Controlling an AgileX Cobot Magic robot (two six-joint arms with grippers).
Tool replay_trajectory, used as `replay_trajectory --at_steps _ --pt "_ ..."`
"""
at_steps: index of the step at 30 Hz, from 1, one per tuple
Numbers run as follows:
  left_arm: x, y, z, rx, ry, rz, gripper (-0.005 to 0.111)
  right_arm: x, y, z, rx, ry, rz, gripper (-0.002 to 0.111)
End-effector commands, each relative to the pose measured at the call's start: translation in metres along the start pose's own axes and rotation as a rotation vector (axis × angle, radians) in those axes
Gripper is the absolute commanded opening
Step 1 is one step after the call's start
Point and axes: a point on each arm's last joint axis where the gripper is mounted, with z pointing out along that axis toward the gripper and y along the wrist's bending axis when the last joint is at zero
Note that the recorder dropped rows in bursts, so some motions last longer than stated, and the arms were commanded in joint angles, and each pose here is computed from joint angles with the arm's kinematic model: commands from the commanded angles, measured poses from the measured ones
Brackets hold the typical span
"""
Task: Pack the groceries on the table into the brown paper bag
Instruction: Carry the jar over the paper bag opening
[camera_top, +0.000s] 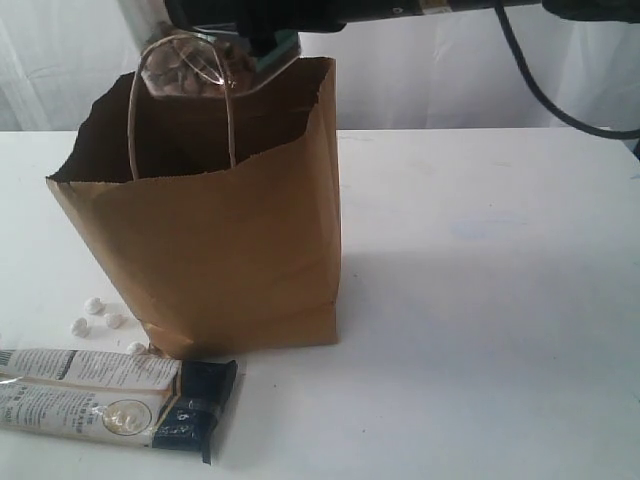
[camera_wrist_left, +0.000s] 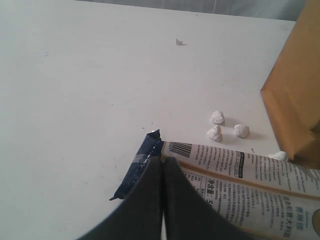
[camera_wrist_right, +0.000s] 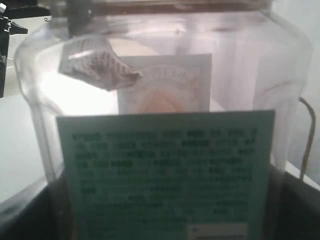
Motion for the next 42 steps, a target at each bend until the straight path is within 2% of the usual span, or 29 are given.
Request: replay_trajectory --at_steps 1,10,17,26,28,31,34,36,38,40,42 --pt "-0.001 0.000 0.000 0.005 -0.011 -0.015 0.000 -0.003 -0.010 -0.007 -0.005 -0.016 0.005 0.000" --pt "-0.001 0.000 0.000 0.005 -0.011 -0.015 0.000 -0.011 -0.007 -0.014 0.022 -0.038 0.001 0.000" --pt "-0.001 0.000 0.000 0.005 -0.011 -0.015 0.000 -0.031 -0.012 -0.027 0.265 -0.083 -0.211 0.000" --pt "-0.001 0.000 0.000 0.005 -0.011 -0.015 0.000 -0.053 -0.015 -0.052 0.477 -0.102 -0.408 0.000" --pt "-0.001 0.000 0.000 0.005 -0.011 -0.015 0.000 -0.059 -0.019 -0.062 0.576 -0.112 -0.409 0.000" --pt "-0.001 0.000 0.000 0.005 -0.011 -0.015 0.000 -0.061 -0.034 -0.078 0.797 -0.089 -0.420 0.000" --pt "-0.001 0.000 0.000 0.005 -0.011 -0.015 0.000 -0.059 -0.053 -0.096 0.997 -0.020 -0.468 0.000" --pt "-0.001 0.000 0.000 0.005 -0.011 -0.015 0.000 -0.054 -0.065 -0.107 1.149 0.083 -0.533 0.000" --pt "-0.001 0.000 0.000 0.005 -0.011 -0.015 0.000 -0.043 -0.077 -0.119 1.270 0.246 -0.539 0.000" --pt "-0.001 0.000 0.000 0.005 -0.011 -0.015 0.000 -0.029 -0.084 -0.128 1.311 0.434 -0.487 0.000" --pt "-0.001 0.000 0.000 0.005 -0.011 -0.015 0.000 -0.017 -0.083 -0.128 1.236 0.534 -0.388 0.000"
